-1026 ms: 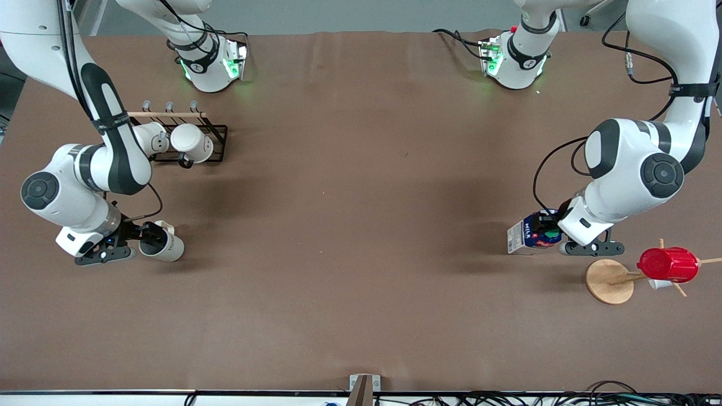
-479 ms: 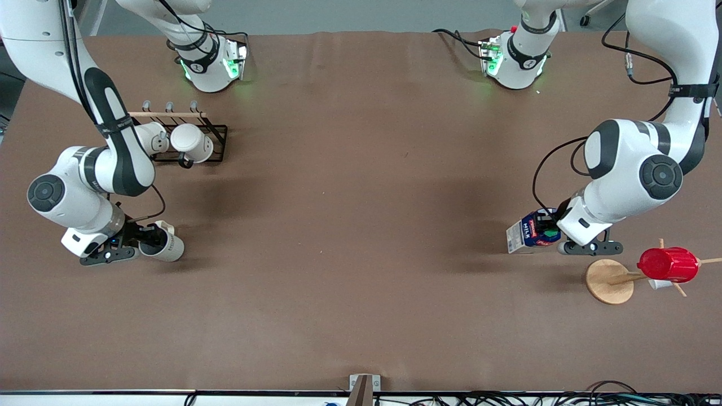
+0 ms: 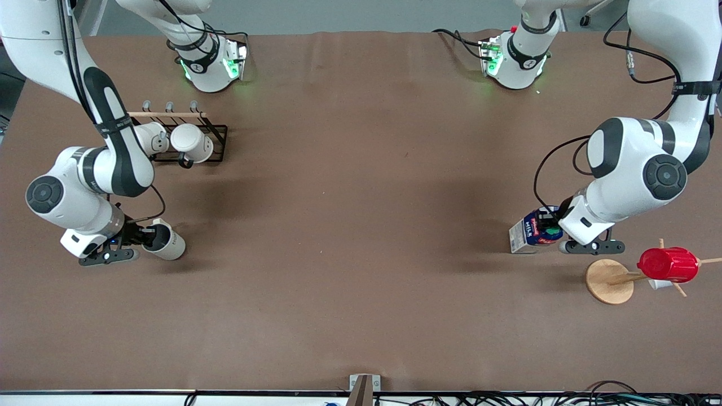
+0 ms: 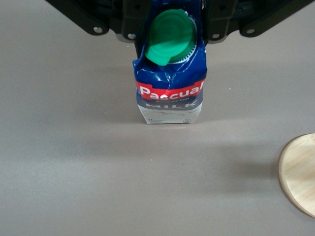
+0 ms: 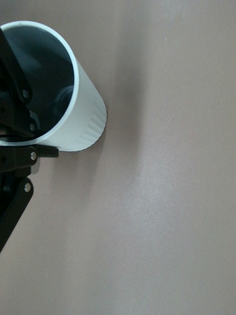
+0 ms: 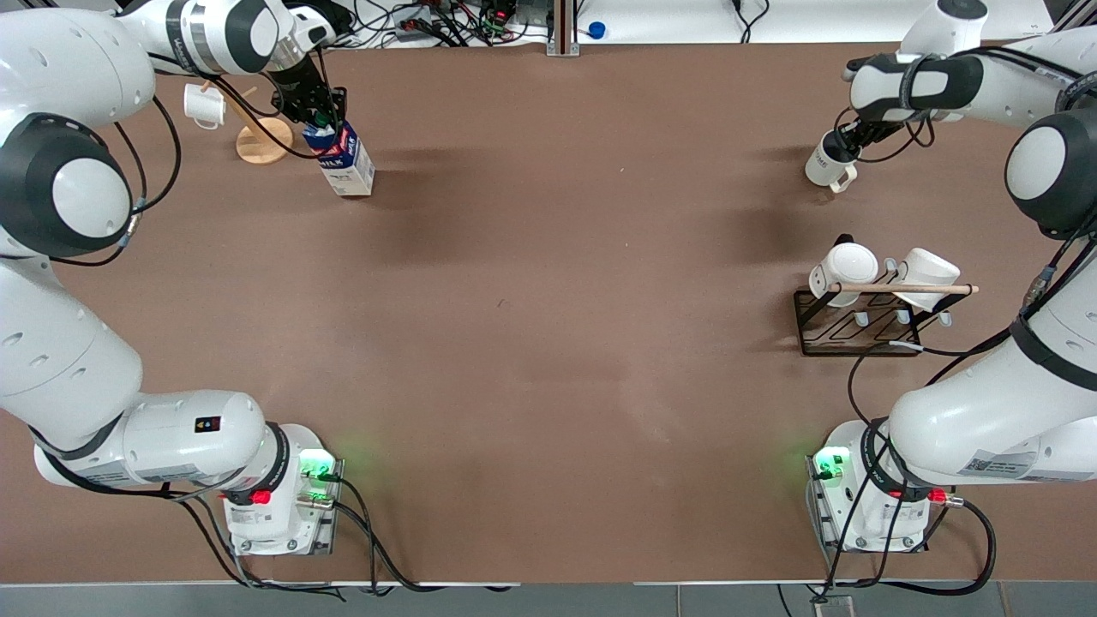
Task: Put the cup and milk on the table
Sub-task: 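Carry the mug and the milk carton toward each other at table center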
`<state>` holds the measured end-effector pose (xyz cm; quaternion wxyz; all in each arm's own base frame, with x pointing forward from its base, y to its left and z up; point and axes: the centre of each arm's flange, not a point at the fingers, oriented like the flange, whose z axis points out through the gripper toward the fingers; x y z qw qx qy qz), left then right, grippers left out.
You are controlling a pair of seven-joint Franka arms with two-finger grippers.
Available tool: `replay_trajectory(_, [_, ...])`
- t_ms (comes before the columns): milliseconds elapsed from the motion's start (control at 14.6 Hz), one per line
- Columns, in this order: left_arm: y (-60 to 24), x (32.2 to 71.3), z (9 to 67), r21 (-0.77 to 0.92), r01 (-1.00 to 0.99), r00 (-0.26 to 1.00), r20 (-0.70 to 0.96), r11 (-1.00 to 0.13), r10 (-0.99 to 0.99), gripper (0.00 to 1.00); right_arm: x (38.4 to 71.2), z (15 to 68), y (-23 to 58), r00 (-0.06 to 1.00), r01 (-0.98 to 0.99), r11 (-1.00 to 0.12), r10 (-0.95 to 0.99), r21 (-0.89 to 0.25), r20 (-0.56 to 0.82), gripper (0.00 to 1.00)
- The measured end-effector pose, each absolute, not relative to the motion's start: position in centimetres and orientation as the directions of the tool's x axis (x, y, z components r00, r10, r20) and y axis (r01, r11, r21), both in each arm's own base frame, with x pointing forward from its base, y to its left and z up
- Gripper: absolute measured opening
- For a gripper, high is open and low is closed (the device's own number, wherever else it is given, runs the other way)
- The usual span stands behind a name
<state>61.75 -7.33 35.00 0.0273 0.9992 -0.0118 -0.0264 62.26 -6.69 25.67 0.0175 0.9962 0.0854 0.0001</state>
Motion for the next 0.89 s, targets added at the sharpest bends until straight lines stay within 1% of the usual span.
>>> replay_trajectory(205, [-8.4, 61.8, 36.7, 0.054, -0.003, 0.997, -0.078, -0.999, -0.007, 0.35, 63.9, 30.6, -3.2, 0.988, 0.144, -0.989, 0.143, 0.023, -0.053, 0.04])
replay_trajectory(410, [-10.0, 62.2, 38.3, 0.062, 0.001, 0.998, -0.062, -0.998, -0.003, 0.34, 64.5, 34.8, 5.6, 0.997, 0.039, -0.999, 0.037, 0.033, -0.068, 0.04])
replay_trajectory(684, [-13.5, 62.2, 40.1, 0.083, 0.006, 0.999, -0.033, -0.997, 0.003, 0.34, 63.5, 36.8, 17.4, 0.992, -0.119, -0.992, -0.12, 0.041, -0.027, 0.04])
replay_trajectory(889, [-18.2, 61.9, 41.7, 0.1, 0.004, 1.0, -0.009, -0.995, 0.003, 0.34, 62.1, 36.3, 25.2, 0.972, -0.233, -0.972, -0.233, 0.041, -0.01, 0.04])
